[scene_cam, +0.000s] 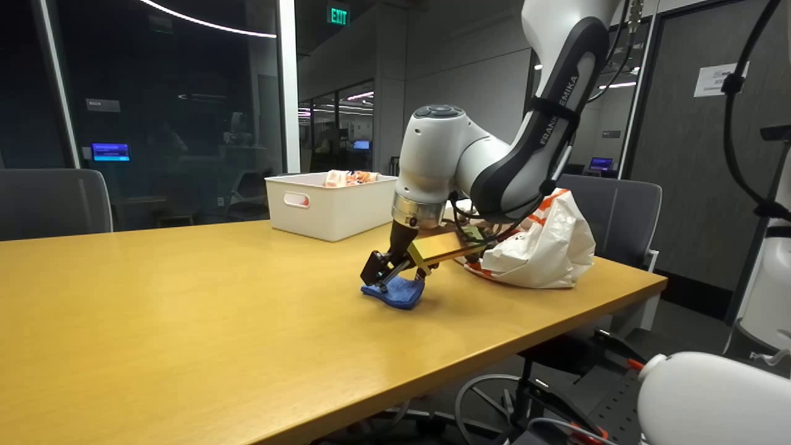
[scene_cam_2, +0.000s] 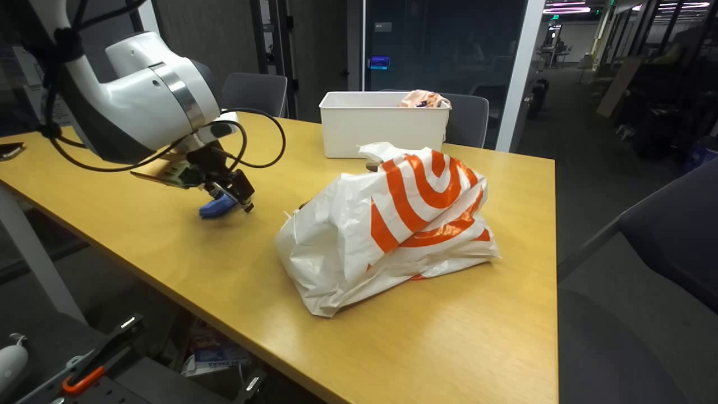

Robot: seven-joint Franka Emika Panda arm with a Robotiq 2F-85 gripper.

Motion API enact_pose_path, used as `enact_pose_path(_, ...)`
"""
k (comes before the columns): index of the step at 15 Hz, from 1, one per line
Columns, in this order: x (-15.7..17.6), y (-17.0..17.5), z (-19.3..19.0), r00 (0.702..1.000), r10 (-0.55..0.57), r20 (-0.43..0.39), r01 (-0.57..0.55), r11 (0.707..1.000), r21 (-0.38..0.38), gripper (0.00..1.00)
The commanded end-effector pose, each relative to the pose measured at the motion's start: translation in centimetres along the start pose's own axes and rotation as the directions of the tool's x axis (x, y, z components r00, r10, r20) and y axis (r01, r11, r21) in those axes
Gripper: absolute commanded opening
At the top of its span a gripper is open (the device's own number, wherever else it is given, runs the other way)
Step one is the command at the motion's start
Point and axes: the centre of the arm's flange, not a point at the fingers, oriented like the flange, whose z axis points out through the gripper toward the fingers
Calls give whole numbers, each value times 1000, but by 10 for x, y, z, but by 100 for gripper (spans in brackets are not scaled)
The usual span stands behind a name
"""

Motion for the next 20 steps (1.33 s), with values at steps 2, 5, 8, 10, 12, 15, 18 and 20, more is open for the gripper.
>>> enact_pose_path(2, 18, -5, 1, 996, -87, 9, 87, 996, 19, 70)
enact_pose_path(5, 23, -5, -12, 996, -78, -36, 78, 997, -4, 45)
enact_pose_path(8, 32, -2, -25, 997, -53, -63, 53, 999, 0, 23)
enact_pose_path(10, 38, 1, -33, 995, -21, -94, 20, 1000, -9, 11)
enact_pose_path(12, 45, 9, -43, 992, 29, -121, -30, 1000, -5, 13)
enact_pose_path(15, 54, 24, -57, 980, 112, -162, -116, 993, -10, 7)
enact_pose_path(18, 60, 41, -71, 956, 199, -215, -209, 978, -22, 10)
enact_pose_path(20, 62, 55, -79, 927, 269, -261, -290, 956, -47, 10)
